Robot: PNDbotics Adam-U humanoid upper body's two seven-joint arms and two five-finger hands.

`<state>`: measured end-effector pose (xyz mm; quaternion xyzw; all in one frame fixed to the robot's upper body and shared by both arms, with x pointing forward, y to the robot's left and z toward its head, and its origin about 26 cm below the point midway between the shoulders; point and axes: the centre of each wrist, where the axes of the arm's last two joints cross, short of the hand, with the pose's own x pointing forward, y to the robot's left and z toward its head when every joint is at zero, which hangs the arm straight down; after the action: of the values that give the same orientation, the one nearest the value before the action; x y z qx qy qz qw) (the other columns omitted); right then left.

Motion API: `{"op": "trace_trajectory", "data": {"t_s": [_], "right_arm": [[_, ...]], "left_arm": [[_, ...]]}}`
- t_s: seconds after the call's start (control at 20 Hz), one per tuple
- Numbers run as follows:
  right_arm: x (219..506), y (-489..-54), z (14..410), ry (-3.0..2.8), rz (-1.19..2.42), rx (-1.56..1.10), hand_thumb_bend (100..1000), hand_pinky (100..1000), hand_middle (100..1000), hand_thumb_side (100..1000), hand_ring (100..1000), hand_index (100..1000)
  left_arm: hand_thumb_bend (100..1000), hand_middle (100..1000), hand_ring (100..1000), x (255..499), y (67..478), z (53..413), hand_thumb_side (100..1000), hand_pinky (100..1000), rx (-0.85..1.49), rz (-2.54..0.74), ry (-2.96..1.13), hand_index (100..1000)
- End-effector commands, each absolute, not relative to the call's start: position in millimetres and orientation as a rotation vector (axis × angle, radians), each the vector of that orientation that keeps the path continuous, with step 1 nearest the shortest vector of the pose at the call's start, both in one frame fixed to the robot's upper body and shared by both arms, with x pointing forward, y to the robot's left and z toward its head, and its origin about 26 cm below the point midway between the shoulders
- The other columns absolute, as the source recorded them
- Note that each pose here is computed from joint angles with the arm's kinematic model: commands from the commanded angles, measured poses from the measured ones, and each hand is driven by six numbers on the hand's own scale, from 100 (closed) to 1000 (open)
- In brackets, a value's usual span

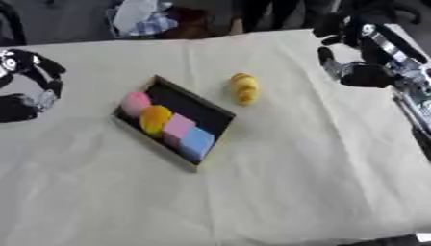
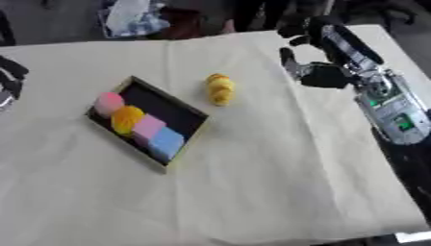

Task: Pick up objects on the table and place them in the box.

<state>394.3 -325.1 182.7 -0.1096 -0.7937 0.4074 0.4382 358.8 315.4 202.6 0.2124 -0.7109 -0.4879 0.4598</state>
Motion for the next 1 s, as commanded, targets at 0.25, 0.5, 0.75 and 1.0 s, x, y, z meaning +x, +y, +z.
{"op": "trace_trajectory", "data": {"t_s": [0.25,0.5,0.75,1.0], "right_arm": [[428.3,-303.4,196.4,-1.768,1.269,-0.316,100,848,892,304,930,976],[454.4,-279.0,202.7,-1.662,1.394,-0.313,118,852,904,334,936,976],[471.4,-278.4,192.0,-1.557,1.458,-0.295,170,857,919,349,944,977],[482.4,-286.0,170.5,-1.464,1.483,-0.300,203,860,930,360,946,979]], "left_arm": [[100,614,570,325.5,306.7,186.6,689,754,0.397,-0.849,-1.933,764],[100,606,563,313.6,297.4,168.6,713,752,0.366,-0.694,-1.949,759],[100,597,555,308.9,295.2,157.9,737,749,0.346,-0.610,-1.937,752],[100,592,551,306.5,292.0,153.2,749,748,0.322,-0.574,-1.936,749]]}}
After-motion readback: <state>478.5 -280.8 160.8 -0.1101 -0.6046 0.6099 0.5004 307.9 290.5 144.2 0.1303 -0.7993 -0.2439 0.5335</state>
